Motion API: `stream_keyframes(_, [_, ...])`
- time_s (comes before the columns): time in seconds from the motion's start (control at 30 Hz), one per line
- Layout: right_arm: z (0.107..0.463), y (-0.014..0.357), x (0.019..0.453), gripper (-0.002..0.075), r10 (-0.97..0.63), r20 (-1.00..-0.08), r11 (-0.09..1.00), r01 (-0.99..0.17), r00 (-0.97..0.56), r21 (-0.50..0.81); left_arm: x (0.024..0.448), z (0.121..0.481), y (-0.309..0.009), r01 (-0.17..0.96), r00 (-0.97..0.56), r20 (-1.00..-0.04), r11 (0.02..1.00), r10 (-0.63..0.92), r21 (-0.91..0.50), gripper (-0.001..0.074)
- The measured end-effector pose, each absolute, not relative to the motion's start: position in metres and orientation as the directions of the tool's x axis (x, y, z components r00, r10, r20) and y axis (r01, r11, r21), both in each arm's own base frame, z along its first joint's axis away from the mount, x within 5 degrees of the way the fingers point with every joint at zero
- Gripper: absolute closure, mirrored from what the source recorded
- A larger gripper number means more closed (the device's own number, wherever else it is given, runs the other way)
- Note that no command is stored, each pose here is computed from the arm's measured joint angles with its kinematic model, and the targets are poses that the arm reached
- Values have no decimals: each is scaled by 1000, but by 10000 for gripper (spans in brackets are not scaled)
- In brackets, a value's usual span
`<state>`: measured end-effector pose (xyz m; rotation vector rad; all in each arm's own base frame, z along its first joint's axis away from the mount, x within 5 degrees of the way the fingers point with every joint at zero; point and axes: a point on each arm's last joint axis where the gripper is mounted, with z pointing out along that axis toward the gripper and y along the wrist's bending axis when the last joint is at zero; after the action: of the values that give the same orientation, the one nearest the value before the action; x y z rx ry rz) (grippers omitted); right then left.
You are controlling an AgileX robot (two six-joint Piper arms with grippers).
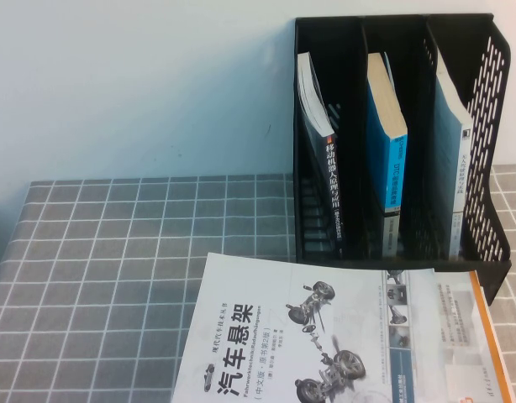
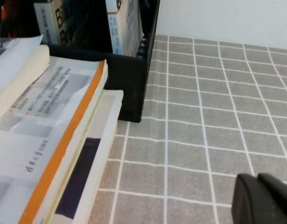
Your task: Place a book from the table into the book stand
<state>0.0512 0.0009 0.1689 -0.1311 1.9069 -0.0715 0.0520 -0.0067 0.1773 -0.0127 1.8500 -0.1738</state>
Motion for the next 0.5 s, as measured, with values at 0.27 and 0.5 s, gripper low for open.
stream_keyframes(0.27, [169,1,51,729,-126,-936,992,-56,-329,-114,52,178,-7,81,-275,-957,989,-93,-120,734])
stream_keyframes(0.5, [187,1,56,729,-125,-986,992,-29,-112,-123,56,195,-6,97,-64,-993,990,-97,-103,734])
